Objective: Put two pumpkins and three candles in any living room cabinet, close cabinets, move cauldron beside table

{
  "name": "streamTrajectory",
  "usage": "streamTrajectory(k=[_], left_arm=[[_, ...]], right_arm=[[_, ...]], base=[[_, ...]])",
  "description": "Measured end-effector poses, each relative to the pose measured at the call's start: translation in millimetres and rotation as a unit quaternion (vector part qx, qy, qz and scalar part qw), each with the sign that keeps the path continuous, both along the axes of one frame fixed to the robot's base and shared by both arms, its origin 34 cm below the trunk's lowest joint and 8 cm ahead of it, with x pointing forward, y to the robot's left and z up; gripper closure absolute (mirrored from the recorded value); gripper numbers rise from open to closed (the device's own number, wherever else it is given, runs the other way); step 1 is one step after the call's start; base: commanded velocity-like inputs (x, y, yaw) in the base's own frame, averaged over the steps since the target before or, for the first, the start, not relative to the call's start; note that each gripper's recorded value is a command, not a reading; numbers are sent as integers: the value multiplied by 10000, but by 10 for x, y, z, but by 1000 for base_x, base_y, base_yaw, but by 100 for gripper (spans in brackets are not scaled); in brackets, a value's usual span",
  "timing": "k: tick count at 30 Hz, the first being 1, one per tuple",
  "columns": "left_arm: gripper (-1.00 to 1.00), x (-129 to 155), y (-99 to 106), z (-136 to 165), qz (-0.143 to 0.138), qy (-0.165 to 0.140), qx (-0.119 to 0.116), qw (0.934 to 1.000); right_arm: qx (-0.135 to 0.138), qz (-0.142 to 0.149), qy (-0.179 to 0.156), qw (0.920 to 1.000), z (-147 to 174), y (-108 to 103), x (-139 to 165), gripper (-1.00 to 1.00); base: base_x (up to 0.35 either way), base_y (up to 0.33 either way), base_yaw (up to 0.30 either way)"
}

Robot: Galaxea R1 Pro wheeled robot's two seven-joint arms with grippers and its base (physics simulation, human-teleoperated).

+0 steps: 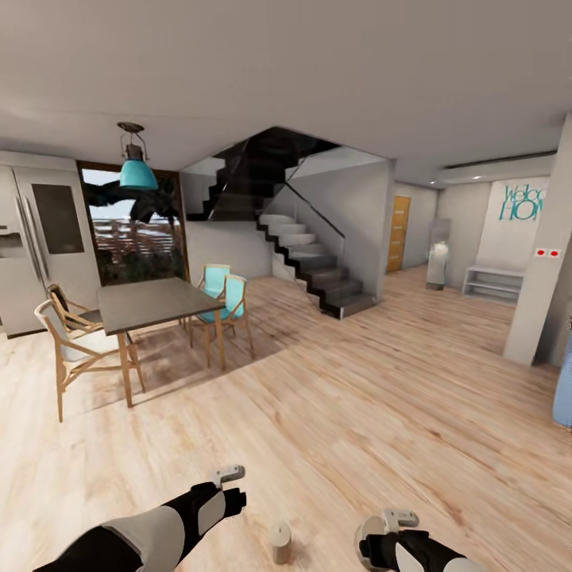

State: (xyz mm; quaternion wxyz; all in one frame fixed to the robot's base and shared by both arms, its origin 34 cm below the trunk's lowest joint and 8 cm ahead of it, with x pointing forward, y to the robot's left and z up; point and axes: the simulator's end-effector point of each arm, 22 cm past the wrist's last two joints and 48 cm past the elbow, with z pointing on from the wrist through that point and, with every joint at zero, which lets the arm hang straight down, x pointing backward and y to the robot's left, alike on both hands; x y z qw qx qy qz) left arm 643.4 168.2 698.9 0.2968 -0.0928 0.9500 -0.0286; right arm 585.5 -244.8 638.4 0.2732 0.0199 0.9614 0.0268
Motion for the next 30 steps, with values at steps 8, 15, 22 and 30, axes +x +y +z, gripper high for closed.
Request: streamTrajectory(k=[8, 15, 22, 30], left_arm=[[-100, 11, -1, 30, 1, -31, -2, 10000], [-100, 19, 1, 47, 4, -51, -2, 10000], [-100, 19, 1, 50, 4, -53, 0, 10000], [-100, 54, 9, 74, 22, -143, 7, 9999]], right_arm=[[-3, -7, -29, 10000, 26, -6, 14, 100], [-2, -4, -48, 10000, 42, -2, 25, 100], [1, -1, -49, 10000, 44, 3, 25, 100], [0, -1, -48, 10000, 43, 3, 25, 100]], base=[[229, 12, -241], [23, 14, -132], [58, 227, -6], [68, 71, 0]])
